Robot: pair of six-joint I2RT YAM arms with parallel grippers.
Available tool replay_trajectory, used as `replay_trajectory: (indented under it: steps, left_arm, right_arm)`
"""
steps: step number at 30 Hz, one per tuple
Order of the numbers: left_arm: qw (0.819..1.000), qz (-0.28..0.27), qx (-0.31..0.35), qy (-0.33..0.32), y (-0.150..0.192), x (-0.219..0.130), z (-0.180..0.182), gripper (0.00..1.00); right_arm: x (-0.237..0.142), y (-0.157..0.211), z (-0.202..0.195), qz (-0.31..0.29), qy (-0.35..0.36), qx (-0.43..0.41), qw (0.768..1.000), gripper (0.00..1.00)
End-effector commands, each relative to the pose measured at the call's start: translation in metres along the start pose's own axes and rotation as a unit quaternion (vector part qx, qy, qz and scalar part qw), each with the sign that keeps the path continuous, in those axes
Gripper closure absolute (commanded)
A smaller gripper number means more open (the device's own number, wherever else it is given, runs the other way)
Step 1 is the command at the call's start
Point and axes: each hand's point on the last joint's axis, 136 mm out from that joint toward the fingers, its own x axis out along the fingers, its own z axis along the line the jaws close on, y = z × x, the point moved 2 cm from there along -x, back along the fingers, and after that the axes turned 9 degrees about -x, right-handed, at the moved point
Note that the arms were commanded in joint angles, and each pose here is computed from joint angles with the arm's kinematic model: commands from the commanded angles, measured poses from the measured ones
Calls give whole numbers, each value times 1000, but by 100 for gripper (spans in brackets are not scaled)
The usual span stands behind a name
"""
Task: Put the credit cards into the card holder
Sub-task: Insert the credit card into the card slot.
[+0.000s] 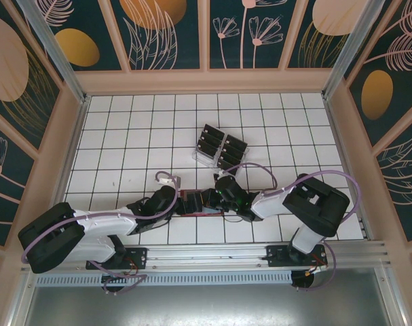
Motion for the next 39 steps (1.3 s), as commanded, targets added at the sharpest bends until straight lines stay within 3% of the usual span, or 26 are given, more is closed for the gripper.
replay_trajectory:
  steps: [1,20,31,39]
  left_arm:
    - [1000,4,-13,6,3,1,3,2]
    - [1000,3,-20,11,4,2,4,1]
    - [1000,-4,-22,10,2,-2,5,2]
    - [1000,-3,-20,5,2,-2,6,1]
  right_arm:
    - [2,0,9,0,-17,2,1000,89]
    - [15,-2,22,8,-34,-3,999,89]
    - [-19,-9,22,-29,-31,-2,999,88]
    - [-13,-2,15,-17,-26,2,1000,88]
